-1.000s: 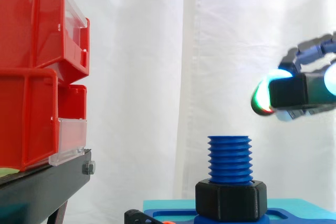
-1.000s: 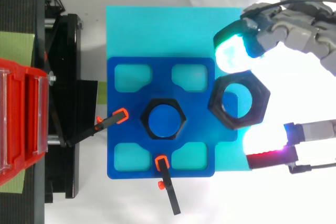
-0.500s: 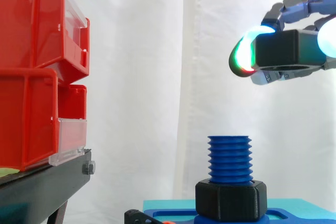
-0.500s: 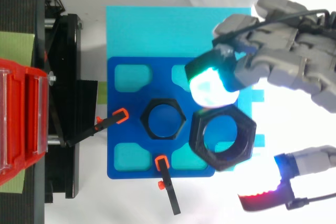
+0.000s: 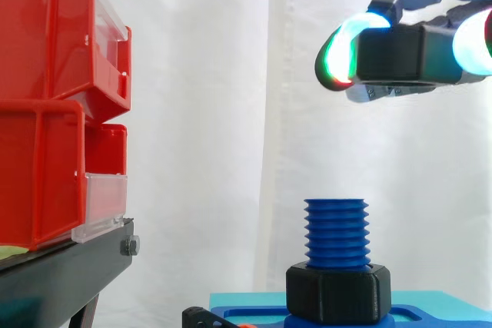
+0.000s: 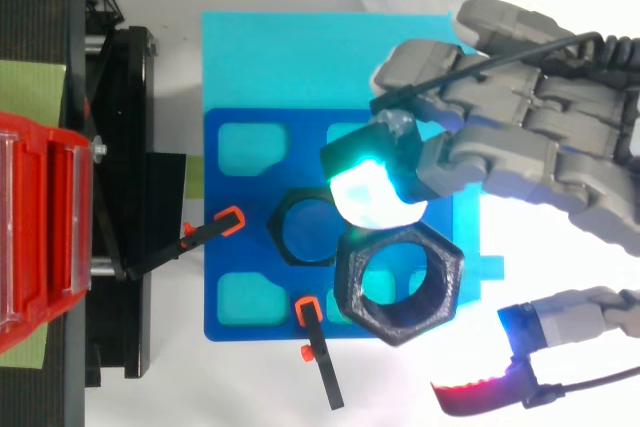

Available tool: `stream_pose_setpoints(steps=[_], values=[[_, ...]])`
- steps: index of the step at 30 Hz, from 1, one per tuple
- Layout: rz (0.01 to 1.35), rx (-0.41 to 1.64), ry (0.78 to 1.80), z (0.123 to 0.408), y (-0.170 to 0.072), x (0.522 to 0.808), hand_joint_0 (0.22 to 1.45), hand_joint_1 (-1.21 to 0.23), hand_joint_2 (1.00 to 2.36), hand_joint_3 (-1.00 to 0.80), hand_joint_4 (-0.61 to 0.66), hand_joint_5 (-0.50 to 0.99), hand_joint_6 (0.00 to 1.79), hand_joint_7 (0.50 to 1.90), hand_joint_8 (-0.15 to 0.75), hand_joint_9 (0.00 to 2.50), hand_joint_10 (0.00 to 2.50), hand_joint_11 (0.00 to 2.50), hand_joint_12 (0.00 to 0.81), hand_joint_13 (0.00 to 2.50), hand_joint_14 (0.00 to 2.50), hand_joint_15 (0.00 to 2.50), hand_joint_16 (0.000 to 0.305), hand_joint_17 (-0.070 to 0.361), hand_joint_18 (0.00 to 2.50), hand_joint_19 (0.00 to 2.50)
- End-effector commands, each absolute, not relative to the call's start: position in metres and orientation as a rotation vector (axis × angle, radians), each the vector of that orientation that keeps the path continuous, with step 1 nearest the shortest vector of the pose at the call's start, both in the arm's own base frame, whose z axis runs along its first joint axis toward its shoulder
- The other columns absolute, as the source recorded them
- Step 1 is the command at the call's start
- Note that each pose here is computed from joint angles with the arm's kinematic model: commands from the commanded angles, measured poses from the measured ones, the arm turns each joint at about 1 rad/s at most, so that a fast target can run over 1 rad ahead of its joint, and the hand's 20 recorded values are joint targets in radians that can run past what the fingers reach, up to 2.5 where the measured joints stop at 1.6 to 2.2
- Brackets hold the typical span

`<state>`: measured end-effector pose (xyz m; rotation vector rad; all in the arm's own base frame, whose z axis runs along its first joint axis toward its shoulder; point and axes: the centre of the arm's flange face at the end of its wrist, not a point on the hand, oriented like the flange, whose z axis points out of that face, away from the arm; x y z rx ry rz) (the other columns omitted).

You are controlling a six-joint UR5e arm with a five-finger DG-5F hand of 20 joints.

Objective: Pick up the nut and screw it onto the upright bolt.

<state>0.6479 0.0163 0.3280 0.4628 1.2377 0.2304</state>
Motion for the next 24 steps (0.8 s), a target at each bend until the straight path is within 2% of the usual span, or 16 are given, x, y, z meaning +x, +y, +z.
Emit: stream_pose_setpoints(steps=[1,10,13,20,24], values=[[0.239,0.455,1.222,0.324,0.011,0.652,0.54,-0.69,1.00,-0.50,0.28,-0.20,0.50,1.03,0.294,0.42,0.00,0.00,0.371,0.42,0.00,0.00,0.047,0.106,0.31,0.00],[0.236,0.451,1.216,0.323,0.004,0.654,0.54,-0.69,1.00,-0.50,0.28,-0.20,0.50,1.03,0.297,0.43,0.00,0.00,0.371,0.43,0.00,0.00,0.047,0.106,0.31,0.00],[0.229,0.461,1.242,0.302,0.002,0.659,0.53,-0.68,1.00,-0.50,0.28,-0.20,0.50,1.03,0.297,0.43,0.00,0.00,0.371,0.43,0.00,0.00,0.047,0.106,0.31,0.00],[0.253,0.470,1.198,0.306,0.002,0.662,0.53,-0.68,1.00,-0.50,0.28,-0.20,0.50,1.03,0.297,0.43,0.00,0.00,0.371,0.43,0.00,0.00,0.047,0.106,0.31,0.00],[0.243,0.472,1.208,0.297,-0.001,0.664,0.53,-0.68,1.00,-0.50,0.27,-0.20,0.50,1.03,0.297,0.42,0.00,0.00,0.370,0.43,0.00,0.00,0.047,0.105,0.32,0.00]])
